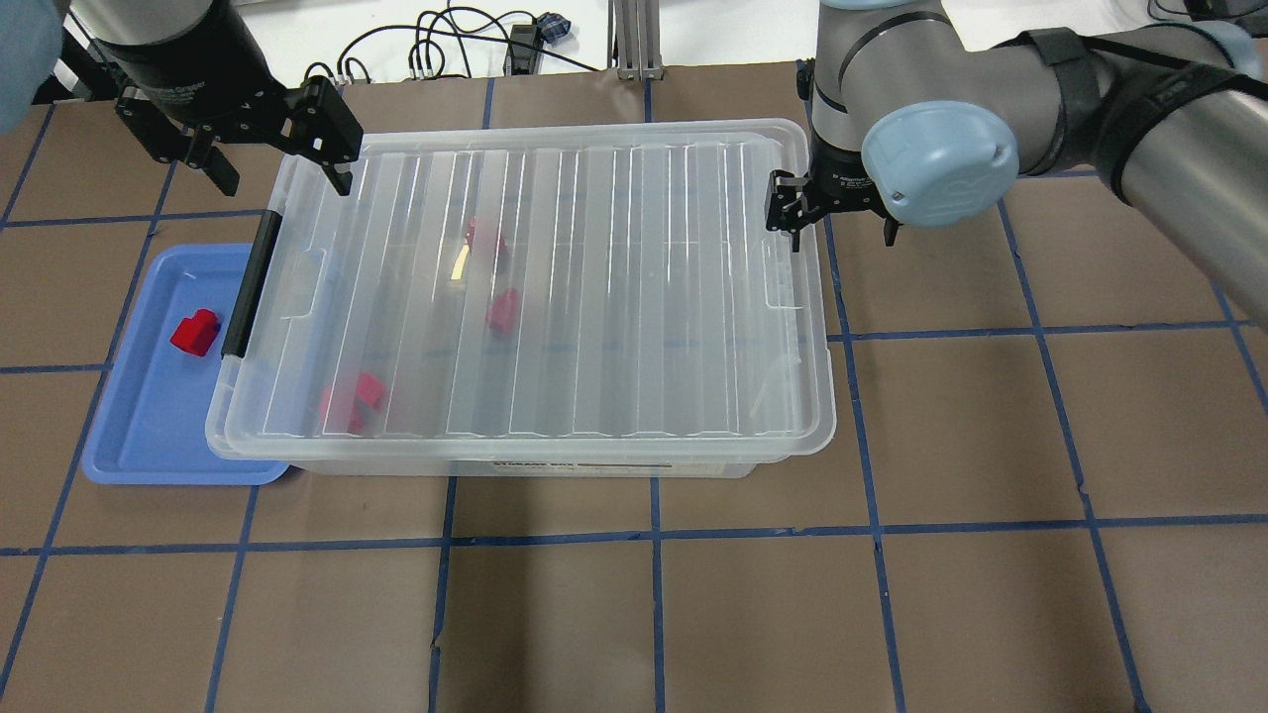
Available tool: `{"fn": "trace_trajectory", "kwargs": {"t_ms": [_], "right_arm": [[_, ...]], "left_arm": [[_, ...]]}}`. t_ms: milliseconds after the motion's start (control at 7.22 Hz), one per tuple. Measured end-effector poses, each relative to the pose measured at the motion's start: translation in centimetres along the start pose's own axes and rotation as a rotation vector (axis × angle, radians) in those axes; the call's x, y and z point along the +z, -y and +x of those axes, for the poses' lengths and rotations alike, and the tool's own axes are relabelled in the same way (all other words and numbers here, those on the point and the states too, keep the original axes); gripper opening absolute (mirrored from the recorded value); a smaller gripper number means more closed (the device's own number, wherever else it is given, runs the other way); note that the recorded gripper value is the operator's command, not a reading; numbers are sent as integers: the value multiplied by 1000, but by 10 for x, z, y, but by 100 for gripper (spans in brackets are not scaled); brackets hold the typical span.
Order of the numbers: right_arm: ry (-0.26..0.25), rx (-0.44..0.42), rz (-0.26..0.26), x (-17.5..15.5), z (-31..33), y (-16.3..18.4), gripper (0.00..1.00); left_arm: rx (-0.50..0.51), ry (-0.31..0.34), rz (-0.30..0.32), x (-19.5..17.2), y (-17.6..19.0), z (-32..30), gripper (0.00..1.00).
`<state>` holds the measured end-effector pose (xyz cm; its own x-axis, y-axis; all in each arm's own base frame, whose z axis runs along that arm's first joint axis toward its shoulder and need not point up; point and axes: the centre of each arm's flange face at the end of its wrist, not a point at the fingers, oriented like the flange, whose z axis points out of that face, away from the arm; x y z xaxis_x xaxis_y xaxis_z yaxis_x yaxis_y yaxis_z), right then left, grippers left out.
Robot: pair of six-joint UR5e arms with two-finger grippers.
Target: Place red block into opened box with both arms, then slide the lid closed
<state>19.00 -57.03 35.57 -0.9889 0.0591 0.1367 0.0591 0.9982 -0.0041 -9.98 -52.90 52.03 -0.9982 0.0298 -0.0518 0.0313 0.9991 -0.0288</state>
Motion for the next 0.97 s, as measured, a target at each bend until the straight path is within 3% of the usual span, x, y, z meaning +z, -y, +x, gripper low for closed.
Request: {"fn": "trace_trajectory", "kwargs": {"t_ms": [554,969], "right_arm": [[-50,33,-24,4,26,5,100],[-51,73,-30,5,50,12,100]], "left_arm": [[-2,1,-6,2,0,-16,100],[76,-19,-57,34,9,-91,100]]}}
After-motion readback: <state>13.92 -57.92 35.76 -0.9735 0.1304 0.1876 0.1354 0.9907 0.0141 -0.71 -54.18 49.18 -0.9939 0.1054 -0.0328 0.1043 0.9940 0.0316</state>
